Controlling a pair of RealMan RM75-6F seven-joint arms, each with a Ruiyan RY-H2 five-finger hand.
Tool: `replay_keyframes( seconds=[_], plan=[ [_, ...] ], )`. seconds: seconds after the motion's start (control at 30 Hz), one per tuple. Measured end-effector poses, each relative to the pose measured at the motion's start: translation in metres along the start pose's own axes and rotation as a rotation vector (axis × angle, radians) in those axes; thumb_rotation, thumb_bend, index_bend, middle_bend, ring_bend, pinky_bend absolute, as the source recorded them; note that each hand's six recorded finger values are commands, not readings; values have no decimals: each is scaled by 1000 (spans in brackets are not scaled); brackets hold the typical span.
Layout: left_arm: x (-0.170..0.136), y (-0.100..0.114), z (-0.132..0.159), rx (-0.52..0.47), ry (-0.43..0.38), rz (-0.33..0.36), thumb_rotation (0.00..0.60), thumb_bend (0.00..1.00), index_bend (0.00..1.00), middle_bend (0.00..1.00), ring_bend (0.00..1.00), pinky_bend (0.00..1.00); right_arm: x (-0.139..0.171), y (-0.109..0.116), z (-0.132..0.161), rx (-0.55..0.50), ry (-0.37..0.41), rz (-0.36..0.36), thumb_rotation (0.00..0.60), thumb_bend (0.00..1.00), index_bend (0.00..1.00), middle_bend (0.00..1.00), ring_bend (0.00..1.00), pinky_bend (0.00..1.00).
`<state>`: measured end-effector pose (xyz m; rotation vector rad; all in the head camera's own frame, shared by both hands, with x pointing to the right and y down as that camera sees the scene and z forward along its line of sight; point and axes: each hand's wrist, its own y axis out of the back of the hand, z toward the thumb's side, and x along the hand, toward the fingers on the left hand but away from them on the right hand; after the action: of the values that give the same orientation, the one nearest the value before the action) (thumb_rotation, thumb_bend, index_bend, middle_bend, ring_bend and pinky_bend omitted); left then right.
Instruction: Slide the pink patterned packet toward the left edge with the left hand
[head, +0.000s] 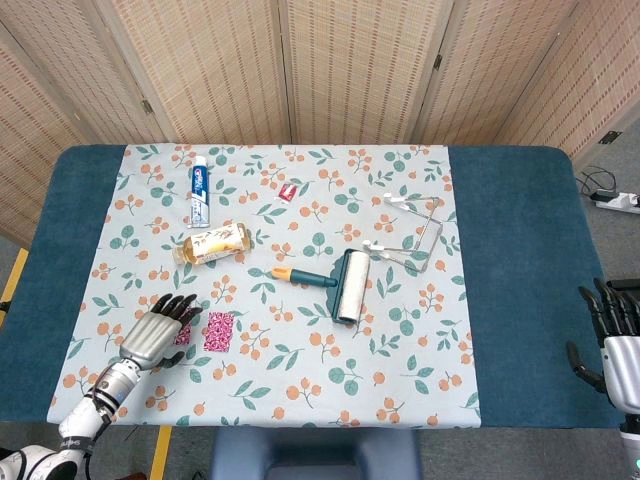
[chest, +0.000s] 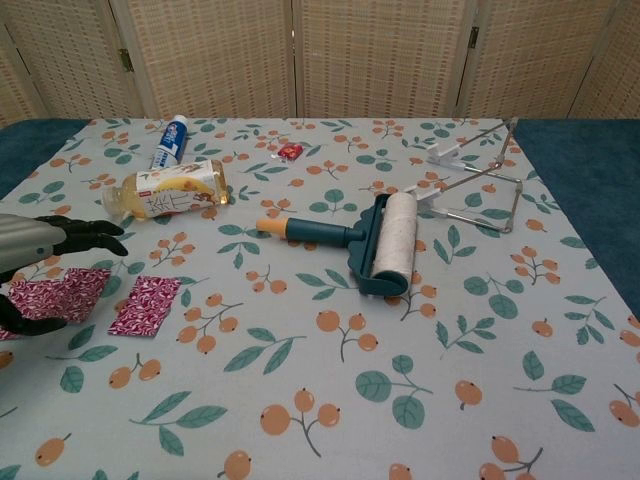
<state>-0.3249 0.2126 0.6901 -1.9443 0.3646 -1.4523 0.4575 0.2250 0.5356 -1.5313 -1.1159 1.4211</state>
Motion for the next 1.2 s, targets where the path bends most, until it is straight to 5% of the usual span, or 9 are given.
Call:
replay_keyframes(
  seconds=[0.47, 1.2],
  plan=[
    [32, 0, 38, -26, -31, -84, 600, 346, 98, 0, 0, 0, -1, -2, -8, -6, -15, 6, 600, 449, 0, 0, 14, 0],
    [46, -10, 38, -7, 43, -146, 600, 346, 104, 0, 0, 0, 0, -2, -12, -9, -17, -1, 600, 448, 0, 0, 17, 0]
  ],
)
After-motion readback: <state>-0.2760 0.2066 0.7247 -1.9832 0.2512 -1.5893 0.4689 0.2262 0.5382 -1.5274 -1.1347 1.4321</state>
